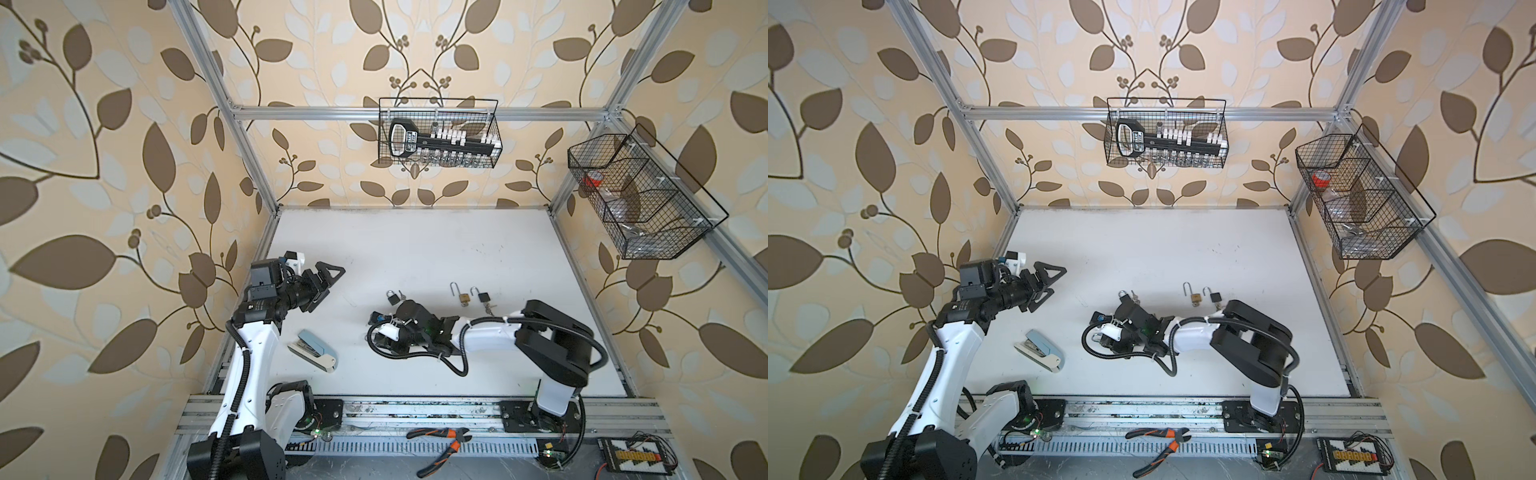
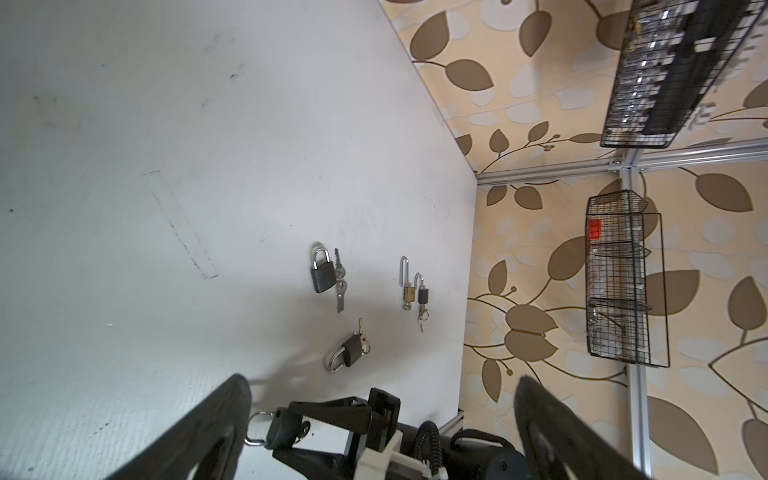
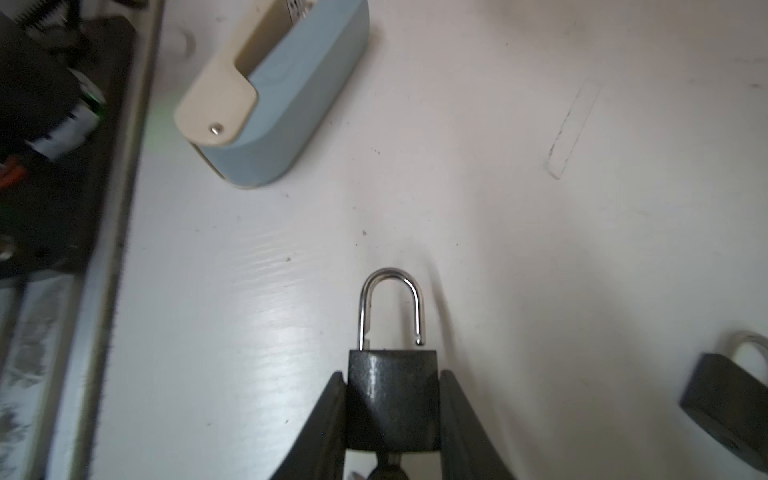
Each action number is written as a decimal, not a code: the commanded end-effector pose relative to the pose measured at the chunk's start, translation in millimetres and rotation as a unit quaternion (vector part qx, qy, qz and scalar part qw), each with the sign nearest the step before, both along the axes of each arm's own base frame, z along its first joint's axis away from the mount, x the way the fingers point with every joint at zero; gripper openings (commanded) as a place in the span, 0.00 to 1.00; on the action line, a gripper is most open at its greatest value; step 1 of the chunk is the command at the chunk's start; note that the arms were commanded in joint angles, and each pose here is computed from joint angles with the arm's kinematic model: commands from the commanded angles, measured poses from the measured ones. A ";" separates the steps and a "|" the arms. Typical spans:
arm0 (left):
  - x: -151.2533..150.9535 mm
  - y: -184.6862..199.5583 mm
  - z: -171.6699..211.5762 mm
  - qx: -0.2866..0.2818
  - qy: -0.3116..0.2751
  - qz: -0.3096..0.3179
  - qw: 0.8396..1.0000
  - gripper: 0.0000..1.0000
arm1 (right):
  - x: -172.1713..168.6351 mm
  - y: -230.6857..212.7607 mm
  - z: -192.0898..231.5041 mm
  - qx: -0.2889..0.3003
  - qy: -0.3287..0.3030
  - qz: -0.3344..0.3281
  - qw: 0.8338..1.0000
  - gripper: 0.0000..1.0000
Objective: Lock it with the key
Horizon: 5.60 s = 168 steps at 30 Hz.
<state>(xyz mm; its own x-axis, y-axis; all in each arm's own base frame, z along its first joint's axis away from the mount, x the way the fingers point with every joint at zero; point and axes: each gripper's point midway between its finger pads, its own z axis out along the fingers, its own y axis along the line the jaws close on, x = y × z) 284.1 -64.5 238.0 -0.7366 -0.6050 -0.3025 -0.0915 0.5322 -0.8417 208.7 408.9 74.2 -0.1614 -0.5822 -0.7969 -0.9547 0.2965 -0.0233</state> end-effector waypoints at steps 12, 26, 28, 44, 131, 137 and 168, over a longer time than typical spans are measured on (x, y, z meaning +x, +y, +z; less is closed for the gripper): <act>-3.3 -56.4 95.9 0.057 -0.136 -0.126 0.981 0.98 | 22.5 -85.5 205.2 0.256 -0.148 -0.138 0.945 0.00; -62.2 -163.8 111.8 0.047 -0.201 -0.304 0.930 0.94 | 7.2 -126.4 234.5 0.192 -0.276 -0.079 0.939 0.00; -67.4 -172.0 108.5 0.046 -0.199 -0.315 0.927 0.91 | 8.1 -128.0 227.2 0.161 -0.298 -0.069 0.938 0.00; -65.2 -205.7 79.2 0.063 -0.174 -0.348 0.919 0.53 | -1.0 -129.5 228.6 0.123 -0.352 -0.025 0.928 0.00; -96.0 -220.8 151.4 0.277 -0.666 -0.510 0.468 0.43 | -8.2 -147.2 284.2 0.261 0.137 0.069 0.953 0.00; -95.7 -224.9 147.9 0.261 -0.663 -0.520 0.472 0.36 | -8.6 -146.7 285.0 0.263 0.138 0.073 0.952 0.00; -106.8 -232.2 148.8 0.236 -0.655 -0.531 0.483 0.00 | 0.7 -144.2 293.6 0.281 0.117 0.067 0.950 0.13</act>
